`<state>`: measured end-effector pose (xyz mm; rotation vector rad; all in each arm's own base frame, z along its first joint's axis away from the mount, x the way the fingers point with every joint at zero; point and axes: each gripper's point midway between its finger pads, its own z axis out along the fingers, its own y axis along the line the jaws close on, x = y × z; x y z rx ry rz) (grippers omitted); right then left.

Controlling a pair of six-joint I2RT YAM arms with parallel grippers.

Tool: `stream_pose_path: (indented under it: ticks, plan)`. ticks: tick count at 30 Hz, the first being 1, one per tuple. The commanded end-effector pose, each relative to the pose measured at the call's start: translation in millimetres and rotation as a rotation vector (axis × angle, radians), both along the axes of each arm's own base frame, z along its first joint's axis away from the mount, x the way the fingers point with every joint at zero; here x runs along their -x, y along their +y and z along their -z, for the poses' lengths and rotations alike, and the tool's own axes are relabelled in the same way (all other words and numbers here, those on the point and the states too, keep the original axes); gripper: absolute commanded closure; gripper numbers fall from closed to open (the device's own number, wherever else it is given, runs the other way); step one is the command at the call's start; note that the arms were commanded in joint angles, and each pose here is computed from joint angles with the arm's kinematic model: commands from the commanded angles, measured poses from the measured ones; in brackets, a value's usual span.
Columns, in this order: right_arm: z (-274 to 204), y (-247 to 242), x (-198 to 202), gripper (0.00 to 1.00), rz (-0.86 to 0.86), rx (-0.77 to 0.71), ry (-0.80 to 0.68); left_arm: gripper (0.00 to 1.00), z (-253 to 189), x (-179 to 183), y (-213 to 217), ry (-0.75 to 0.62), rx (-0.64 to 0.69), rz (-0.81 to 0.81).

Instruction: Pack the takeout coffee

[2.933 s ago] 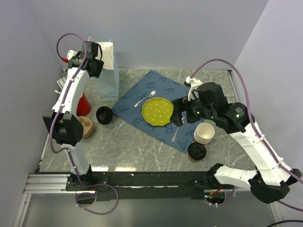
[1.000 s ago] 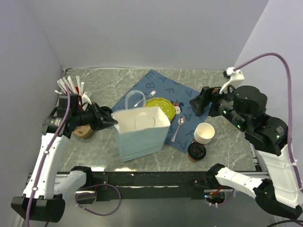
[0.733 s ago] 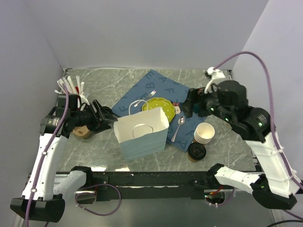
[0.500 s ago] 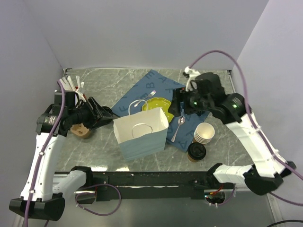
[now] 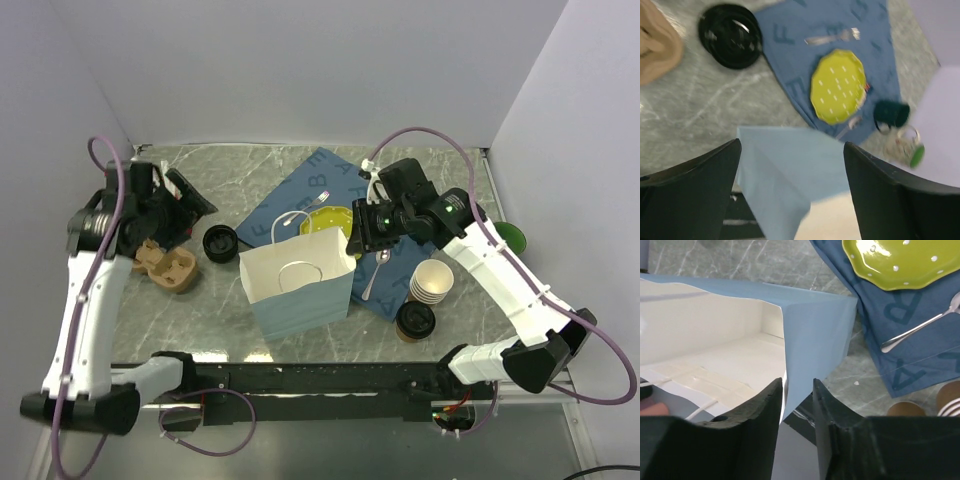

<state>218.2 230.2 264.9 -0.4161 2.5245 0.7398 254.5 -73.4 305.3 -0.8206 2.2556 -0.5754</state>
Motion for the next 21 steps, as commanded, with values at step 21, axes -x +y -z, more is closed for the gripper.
stream_pose_path:
  ticks: [21]
  plan:
    - [-13.2, 32.1, 29.5, 1.00, 0.143, -0.279, 0.229, 0.27, 73.9, -20.8, 164.9, 0.240, -0.115, -0.909]
